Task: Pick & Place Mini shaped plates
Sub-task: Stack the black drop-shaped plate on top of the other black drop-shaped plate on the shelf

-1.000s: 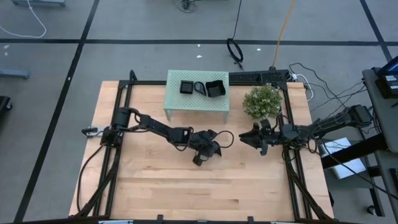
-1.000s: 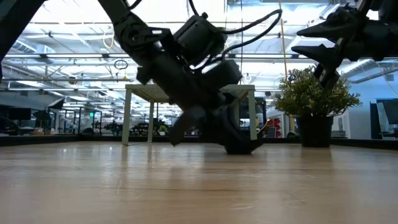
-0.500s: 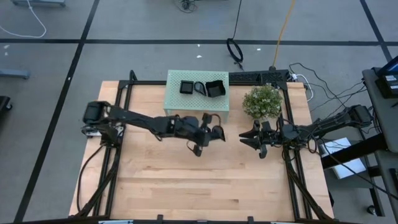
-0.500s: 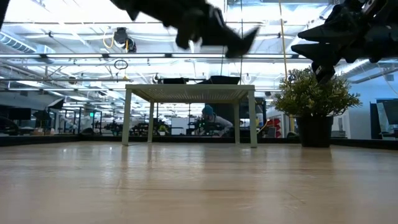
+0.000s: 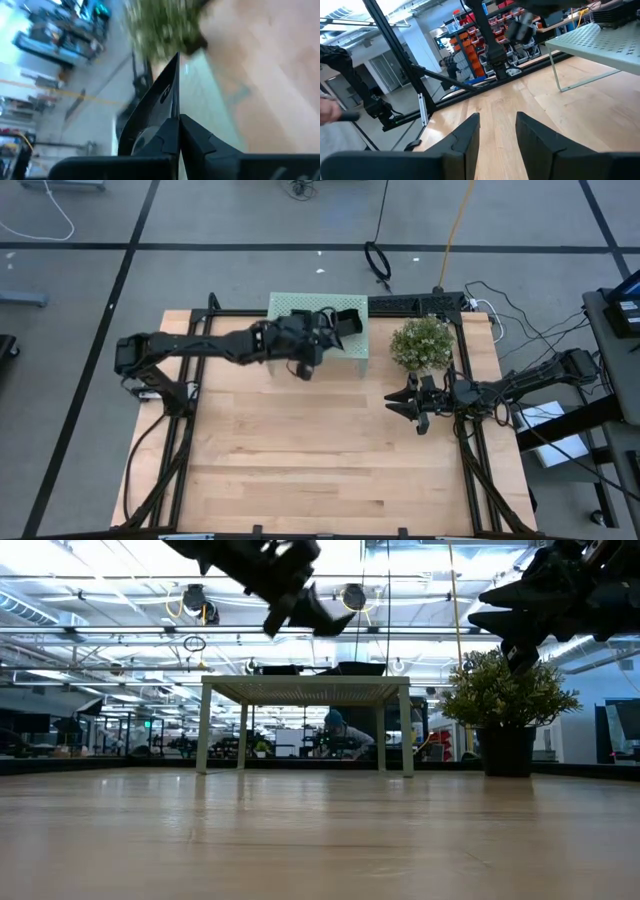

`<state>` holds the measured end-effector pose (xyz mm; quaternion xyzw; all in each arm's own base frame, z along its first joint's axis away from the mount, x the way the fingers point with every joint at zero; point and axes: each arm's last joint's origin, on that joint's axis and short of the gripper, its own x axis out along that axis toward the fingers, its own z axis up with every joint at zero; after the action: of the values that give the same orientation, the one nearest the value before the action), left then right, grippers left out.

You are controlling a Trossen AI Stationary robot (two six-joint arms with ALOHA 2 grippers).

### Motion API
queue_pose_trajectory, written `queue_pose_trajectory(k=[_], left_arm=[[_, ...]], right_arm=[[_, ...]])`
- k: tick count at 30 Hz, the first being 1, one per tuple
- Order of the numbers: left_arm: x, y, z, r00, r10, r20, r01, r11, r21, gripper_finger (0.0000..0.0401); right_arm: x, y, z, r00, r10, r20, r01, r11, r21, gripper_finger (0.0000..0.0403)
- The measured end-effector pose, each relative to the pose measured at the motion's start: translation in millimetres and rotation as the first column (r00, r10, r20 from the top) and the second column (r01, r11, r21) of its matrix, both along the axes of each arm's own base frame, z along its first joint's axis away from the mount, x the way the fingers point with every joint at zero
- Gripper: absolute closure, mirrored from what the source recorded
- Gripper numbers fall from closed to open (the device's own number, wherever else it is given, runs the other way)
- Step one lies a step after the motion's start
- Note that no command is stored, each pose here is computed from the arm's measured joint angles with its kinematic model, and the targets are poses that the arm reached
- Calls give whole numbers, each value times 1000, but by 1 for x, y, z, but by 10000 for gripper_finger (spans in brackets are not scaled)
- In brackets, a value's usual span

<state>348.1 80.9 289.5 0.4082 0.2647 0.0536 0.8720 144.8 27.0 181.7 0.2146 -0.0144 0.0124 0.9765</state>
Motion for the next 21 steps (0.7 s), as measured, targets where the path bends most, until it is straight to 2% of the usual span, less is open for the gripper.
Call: queue_pose_trajectory(k=[4, 7, 10, 15, 21], left_arm=[[-11, 21, -4, 988, 32, -148, -37, 999, -30, 396], [-17, 30, -3, 976, 19, -215, -18, 1000, 7, 397], [-18, 36, 2, 975, 10, -221, -4, 1000, 29, 397], [-19, 42, 13, 965, -75, -250, 103, 989, 102, 398], [-23, 54, 17, 968, -55, -243, 87, 989, 121, 397]], right_arm=[[0, 0, 0, 1000, 0, 0, 0, 1000, 0, 289], [0, 0, 0, 1000, 0, 0, 0, 1000, 0, 289], [0, 0, 0, 1000, 0, 0, 0, 1000, 0, 289], [0, 0, 0, 1000, 0, 0, 0, 1000, 0, 289], [0, 0, 0, 1000, 0, 0, 0, 1000, 0, 289]])
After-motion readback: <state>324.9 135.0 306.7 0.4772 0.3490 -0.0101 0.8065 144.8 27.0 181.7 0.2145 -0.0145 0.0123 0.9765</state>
